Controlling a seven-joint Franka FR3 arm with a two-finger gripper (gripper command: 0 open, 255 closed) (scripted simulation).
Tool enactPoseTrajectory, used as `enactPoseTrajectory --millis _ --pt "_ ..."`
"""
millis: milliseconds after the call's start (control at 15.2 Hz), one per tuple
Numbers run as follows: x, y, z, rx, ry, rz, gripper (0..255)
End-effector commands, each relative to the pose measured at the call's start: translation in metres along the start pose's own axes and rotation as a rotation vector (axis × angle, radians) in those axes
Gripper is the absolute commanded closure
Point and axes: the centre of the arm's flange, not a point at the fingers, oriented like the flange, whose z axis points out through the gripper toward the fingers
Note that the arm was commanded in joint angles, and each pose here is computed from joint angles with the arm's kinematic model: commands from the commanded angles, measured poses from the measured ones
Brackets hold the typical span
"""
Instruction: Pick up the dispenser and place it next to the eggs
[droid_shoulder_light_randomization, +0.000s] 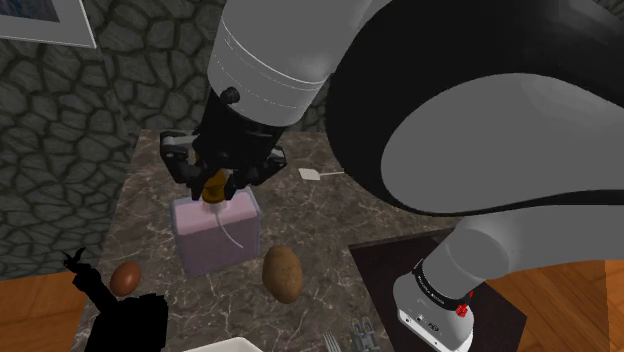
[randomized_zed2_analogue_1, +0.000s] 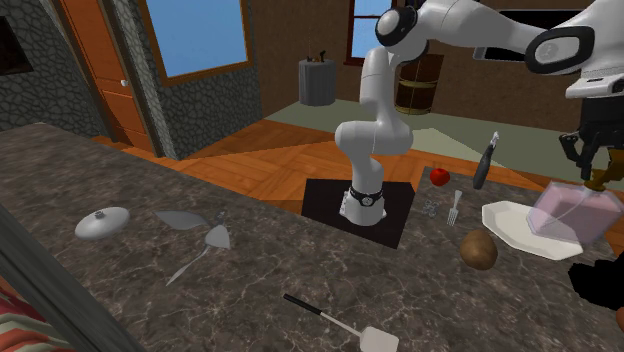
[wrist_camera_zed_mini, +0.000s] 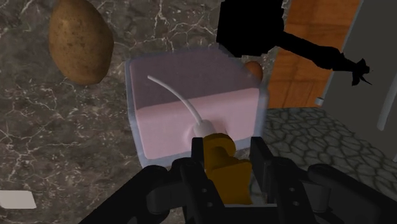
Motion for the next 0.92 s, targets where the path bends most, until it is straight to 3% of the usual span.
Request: enactPoseTrajectory --millis 0,858 --pt "-0.003 0.002 0.011 0.001 0.001 0.000 255" --pt "-0.020 0.019 0.076 0.001 0.001 0.000 255"
